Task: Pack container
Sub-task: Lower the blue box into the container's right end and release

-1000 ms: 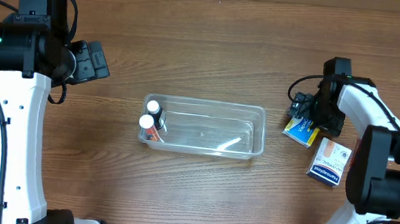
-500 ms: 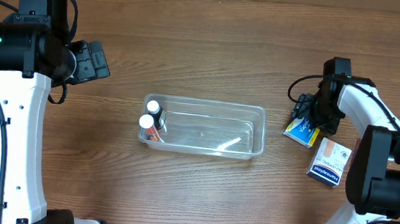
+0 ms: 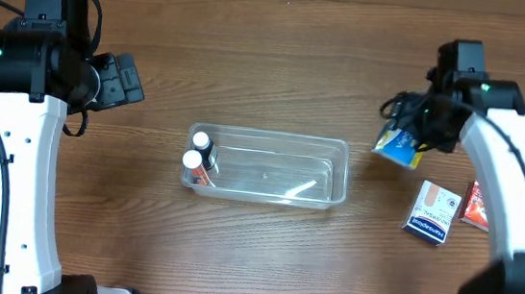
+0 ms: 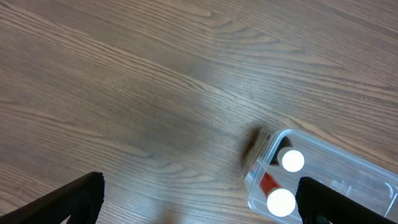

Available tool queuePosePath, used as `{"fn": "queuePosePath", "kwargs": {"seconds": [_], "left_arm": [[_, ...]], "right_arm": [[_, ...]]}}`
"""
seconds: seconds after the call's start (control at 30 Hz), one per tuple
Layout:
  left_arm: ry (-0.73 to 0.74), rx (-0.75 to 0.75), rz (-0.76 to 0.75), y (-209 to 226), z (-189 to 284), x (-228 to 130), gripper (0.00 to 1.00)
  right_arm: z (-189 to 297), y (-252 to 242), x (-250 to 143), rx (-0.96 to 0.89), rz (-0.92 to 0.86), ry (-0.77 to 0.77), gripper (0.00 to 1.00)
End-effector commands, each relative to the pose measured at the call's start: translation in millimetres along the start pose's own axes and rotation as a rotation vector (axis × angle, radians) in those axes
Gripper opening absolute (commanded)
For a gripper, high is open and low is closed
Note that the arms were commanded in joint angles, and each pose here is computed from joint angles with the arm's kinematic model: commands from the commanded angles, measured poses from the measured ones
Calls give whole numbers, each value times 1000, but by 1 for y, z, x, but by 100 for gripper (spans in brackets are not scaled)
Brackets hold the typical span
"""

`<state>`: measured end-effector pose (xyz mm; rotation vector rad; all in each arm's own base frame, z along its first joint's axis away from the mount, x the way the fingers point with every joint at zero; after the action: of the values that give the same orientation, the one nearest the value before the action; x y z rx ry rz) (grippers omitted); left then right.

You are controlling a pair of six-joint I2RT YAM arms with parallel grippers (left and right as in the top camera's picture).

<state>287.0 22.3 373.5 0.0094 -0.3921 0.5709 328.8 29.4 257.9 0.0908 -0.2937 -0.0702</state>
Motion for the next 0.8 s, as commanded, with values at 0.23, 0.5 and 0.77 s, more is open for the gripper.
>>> {"fn": "queuePosePath", "kwargs": {"seconds": [0.23, 0.5, 0.77], "left_arm": [[0, -9, -16, 0, 1, 1, 100], [7, -5, -17, 1, 1, 0, 100], [6, -6, -17, 1, 1, 1, 100]], "right_arm": [[39, 108, -46, 148, 237, -67, 79], [-19, 116, -60, 118, 251, 38, 80], [-45, 113, -69, 106, 255, 66, 81]]}}
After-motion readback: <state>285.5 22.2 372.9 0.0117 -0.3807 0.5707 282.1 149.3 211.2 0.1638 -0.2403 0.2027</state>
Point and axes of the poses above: each gripper's point midway between its finger pads, its own z axis back along the fingers, its own y axis along the line the jaws close on, x = y × z, the point moved 10 cm from there along z, back along the fingers, and after that the axes turned 10 degrees about z, right-handed, at the moved point
